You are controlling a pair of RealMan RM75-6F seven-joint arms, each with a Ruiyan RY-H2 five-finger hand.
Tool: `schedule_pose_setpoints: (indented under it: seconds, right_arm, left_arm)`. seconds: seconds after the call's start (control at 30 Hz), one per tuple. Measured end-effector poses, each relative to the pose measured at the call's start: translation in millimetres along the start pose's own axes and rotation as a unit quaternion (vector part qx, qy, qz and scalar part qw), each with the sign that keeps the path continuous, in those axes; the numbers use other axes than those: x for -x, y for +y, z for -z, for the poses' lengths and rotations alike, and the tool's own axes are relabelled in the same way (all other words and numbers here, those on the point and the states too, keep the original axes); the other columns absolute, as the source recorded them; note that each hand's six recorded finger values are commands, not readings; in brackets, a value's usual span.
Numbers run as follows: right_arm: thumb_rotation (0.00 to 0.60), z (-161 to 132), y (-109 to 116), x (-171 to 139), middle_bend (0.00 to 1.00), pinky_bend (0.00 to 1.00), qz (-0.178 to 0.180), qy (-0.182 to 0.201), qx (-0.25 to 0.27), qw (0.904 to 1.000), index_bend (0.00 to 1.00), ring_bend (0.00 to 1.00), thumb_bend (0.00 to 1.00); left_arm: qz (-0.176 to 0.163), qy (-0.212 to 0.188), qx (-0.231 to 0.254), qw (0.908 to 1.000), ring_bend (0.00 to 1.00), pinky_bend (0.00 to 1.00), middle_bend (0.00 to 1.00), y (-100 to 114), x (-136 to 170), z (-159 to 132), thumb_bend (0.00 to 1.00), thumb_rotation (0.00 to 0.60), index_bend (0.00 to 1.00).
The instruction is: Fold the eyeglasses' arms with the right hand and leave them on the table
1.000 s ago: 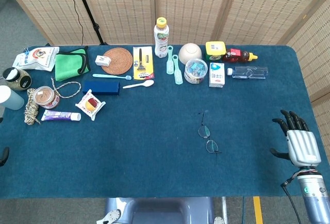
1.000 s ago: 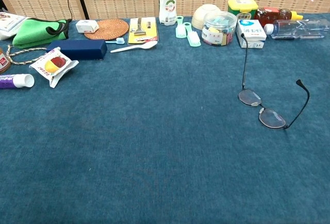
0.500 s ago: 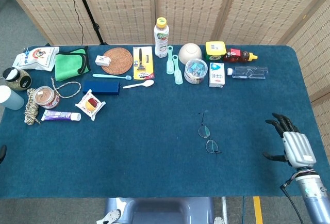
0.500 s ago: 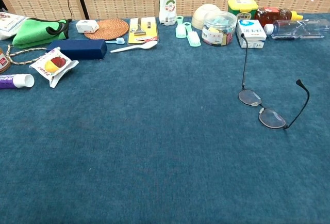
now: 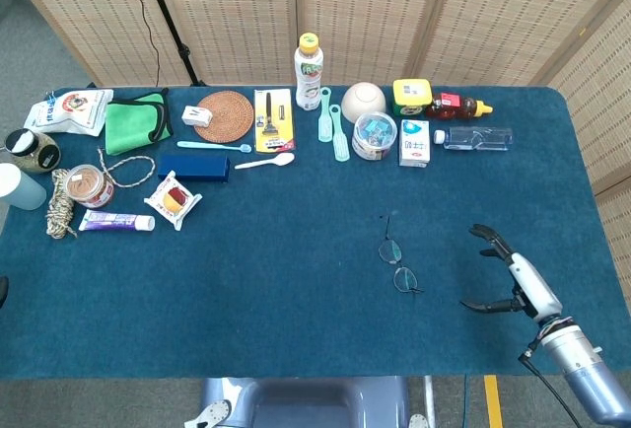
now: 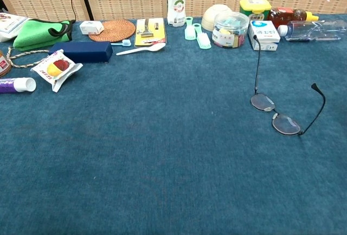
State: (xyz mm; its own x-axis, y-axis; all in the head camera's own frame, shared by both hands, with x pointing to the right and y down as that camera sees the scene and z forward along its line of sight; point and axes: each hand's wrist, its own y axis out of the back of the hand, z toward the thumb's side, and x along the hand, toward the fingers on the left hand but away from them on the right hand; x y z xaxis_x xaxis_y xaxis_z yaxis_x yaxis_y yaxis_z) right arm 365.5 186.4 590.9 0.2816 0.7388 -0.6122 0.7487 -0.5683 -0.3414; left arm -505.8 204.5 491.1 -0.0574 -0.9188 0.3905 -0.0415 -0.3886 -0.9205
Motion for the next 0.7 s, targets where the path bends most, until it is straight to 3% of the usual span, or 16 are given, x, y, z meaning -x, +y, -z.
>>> schedule_pose_setpoints:
  seconds: [0.17,0.47,0.7]
  right_arm:
    - [0.6,-1.1,-16.2,13.2,0.02,0.15,-0.042,0.009,0.032,0.9986,0.08,0.01,0.0]
    - [0.6,-4.1,-40.1,24.6,0.0,0.1,-0.082,0.011,0.122,0.9891,0.06,0.0,0.0]
    - [0.6,-5.8,-61.1,35.8,0.0,0.09,-0.104,0.016,0.154,0.9825,0.05,0.0,0.0]
  left_arm:
    - [0.0,0.0,-0.002,1.0,0.1,0.0,0.1,0.6,-0.1,-0.4,0.44,0.565,0.09]
    - [0.003,0.001,-0.004,1.0,0.1,0.0,0.1,-0.4,1.3,-0.3,0.44,0.566,0.09]
    - [0.002,0.003,-0.003,1.0,0.1,0.0,0.1,0.6,1.7,1.8,0.44,0.564,0.09]
